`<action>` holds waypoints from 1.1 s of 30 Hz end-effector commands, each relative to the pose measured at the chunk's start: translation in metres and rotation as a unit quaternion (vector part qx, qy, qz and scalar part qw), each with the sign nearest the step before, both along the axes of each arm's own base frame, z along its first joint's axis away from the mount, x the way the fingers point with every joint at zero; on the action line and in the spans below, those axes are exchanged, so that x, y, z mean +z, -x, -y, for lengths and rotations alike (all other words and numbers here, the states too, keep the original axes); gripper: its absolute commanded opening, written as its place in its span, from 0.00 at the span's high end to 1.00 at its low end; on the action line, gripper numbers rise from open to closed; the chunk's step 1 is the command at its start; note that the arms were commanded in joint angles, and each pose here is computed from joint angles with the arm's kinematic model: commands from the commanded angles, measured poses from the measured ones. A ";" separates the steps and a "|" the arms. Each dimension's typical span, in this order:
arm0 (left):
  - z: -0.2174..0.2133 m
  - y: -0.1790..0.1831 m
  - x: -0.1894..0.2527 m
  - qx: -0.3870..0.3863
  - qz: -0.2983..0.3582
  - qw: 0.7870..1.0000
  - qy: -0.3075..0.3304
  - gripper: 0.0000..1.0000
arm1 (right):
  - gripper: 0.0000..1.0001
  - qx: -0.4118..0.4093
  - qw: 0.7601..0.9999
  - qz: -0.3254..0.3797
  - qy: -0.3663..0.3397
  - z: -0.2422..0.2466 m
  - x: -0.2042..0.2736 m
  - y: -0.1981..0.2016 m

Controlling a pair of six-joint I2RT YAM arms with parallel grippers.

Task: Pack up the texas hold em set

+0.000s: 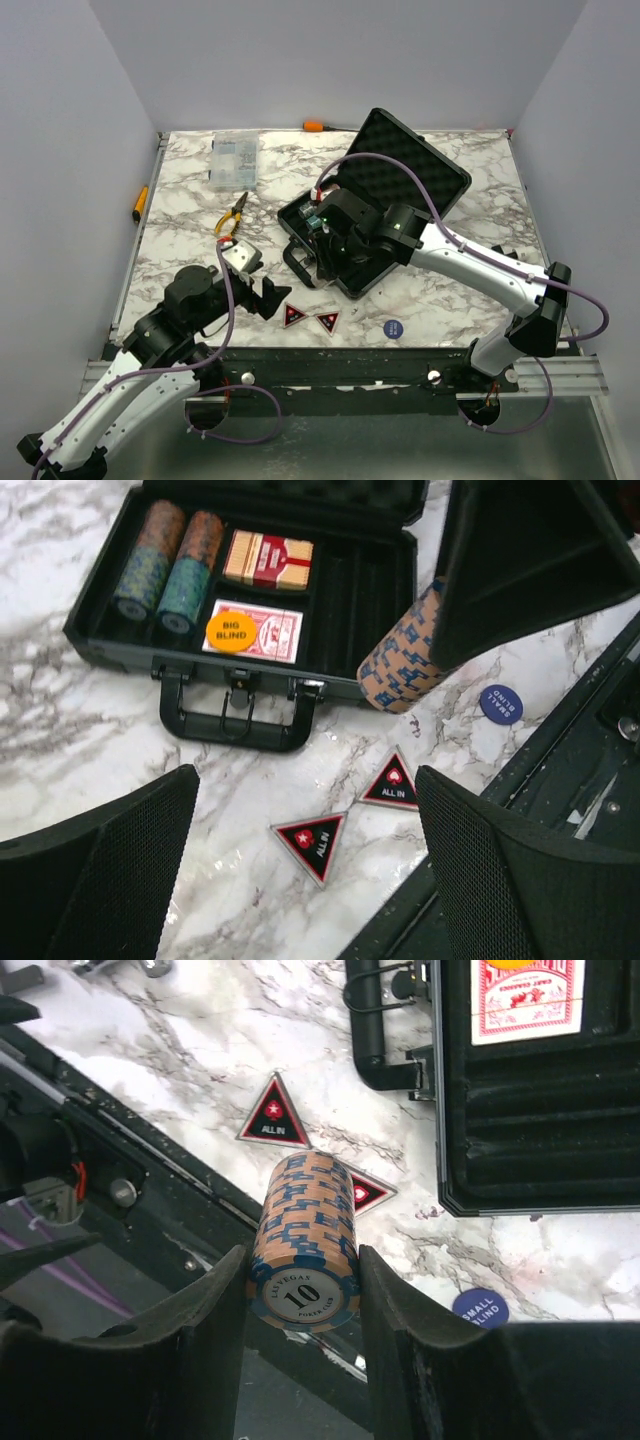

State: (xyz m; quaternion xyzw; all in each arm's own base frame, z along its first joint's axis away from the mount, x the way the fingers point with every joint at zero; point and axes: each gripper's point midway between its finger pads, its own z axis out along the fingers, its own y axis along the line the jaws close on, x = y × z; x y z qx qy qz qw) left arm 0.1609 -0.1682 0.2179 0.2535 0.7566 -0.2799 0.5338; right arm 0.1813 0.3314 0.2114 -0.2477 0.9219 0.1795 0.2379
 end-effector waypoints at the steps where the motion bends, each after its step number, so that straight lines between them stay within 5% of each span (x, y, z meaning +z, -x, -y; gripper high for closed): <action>1: 0.014 0.006 0.018 -0.092 0.121 0.988 -0.025 0.11 | 0.99 0.054 0.997 -0.014 -0.058 -0.019 0.026 0.011; 8: 0.026 0.018 0.019 -0.165 0.178 0.969 -0.041 0.12 | 0.99 0.103 0.988 -0.029 -0.109 -0.033 0.046 0.027; 33: 0.058 0.024 0.020 -0.224 0.135 0.965 -0.010 0.35 | 0.99 0.157 0.979 -0.045 -0.123 -0.037 0.053 0.041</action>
